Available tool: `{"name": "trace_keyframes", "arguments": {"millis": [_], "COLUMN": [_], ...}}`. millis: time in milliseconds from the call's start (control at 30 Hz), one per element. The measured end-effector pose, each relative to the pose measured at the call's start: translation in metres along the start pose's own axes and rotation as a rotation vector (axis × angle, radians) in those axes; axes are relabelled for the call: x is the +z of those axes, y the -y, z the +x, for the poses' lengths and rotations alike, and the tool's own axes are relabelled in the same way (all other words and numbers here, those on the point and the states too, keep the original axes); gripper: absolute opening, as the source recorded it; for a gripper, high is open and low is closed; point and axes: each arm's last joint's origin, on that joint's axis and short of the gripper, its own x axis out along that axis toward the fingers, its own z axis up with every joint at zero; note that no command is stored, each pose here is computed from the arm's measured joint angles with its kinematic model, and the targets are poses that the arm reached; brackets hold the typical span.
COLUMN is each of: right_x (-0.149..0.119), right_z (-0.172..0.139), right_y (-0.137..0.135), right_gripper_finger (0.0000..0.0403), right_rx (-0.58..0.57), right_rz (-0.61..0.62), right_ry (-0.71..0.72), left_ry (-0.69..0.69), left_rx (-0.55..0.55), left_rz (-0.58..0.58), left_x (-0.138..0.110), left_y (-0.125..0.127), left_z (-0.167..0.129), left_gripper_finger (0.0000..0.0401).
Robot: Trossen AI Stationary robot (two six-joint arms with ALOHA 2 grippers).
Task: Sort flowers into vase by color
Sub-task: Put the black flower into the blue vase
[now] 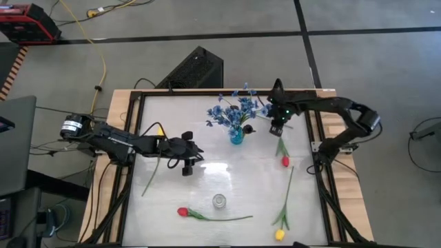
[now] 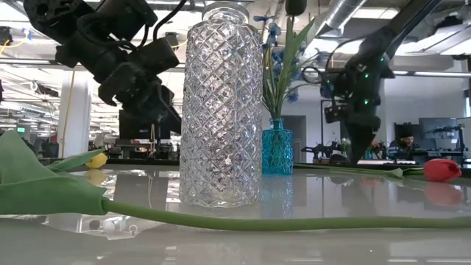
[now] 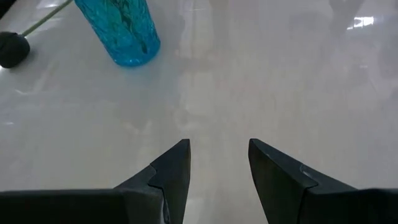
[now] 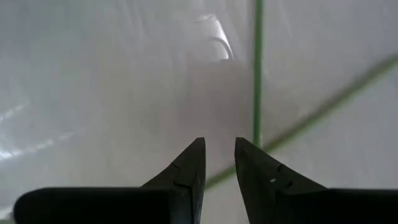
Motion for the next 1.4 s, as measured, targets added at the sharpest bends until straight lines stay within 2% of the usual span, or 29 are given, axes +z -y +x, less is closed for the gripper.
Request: {"name": "trace_keyframes", "arguments": {"millis": [333,600,867,1100,1233,1400], "right_x": [0.017,0.015,0.010,0.004,0.007,0.007], "right_z": [0.016,0.020,0.038,0.012,-0.013,-0.022], "right_y": [-0.006,0.003,0.011,0.001,0.001,0.003], "right_gripper_finger": [0.0114,0.0114,0.0114,0.0114,0.0114,0.0114], "right_rx": [-0.072,-0.082,-0.027,0.037,-0.007,-0.032], "right_rz": [-0.131,-0.097,-0.058,-0.065,-0.083,-0.090], "right_ry": [0.064,0.049,-0.021,0.028,0.137,0.178], "left_ry": [-0.005,0.001,-0.002,-0.008,-0.006,-0.004], "left_rx": [0.000,0.001,0.001,-0.023,-0.024,-0.024], "left_rz": [-0.029,-0.021,-0.044,-0.039,-0.039,-0.039], "left_x": [0.000,0.000,0.000,-0.001,-0.001,0.000], "left_y": [0.000,0.000,0.000,0.001,0.001,0.001], "left_z": [0.000,0.000,0.000,0.000,0.000,0.000], "left_gripper_finger": [0.0153,0.0153,0.0153,0.0153,0.0153,0.0153]}}
